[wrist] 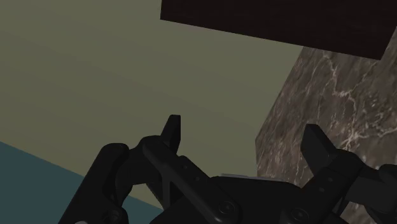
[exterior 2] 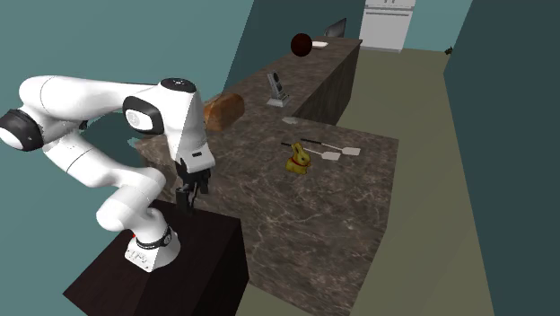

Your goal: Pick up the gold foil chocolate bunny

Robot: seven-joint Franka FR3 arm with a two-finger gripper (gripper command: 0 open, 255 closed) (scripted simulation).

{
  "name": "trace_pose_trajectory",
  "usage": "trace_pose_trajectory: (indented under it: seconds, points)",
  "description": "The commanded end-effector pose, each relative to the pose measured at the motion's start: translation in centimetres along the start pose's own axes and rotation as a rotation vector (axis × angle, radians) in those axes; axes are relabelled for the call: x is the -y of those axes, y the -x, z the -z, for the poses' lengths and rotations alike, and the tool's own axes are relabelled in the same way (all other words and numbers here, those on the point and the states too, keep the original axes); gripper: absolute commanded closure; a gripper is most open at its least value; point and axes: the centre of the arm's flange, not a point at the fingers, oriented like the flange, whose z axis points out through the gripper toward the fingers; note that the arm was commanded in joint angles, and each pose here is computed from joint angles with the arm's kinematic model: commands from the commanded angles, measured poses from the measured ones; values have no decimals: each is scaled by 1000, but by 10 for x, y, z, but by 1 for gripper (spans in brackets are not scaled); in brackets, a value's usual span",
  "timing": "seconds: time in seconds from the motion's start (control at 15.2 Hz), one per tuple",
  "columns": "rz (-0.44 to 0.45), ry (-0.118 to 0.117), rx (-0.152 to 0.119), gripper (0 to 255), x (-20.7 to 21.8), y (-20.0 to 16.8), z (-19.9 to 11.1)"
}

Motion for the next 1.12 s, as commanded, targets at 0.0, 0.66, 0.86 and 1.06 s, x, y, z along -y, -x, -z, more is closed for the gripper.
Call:
trace_pose_trajectory:
  seconds: [0.0, 0.66, 0.86, 1.06]
  points:
    - [0, 0, 0, 0, 0, 0, 0]
    - [-1, 18, -59, 0, 112, -65, 13]
    - [-1, 23, -76, 0, 145, -84, 17]
    - [-2, 29, -94, 0, 178, -103, 22]
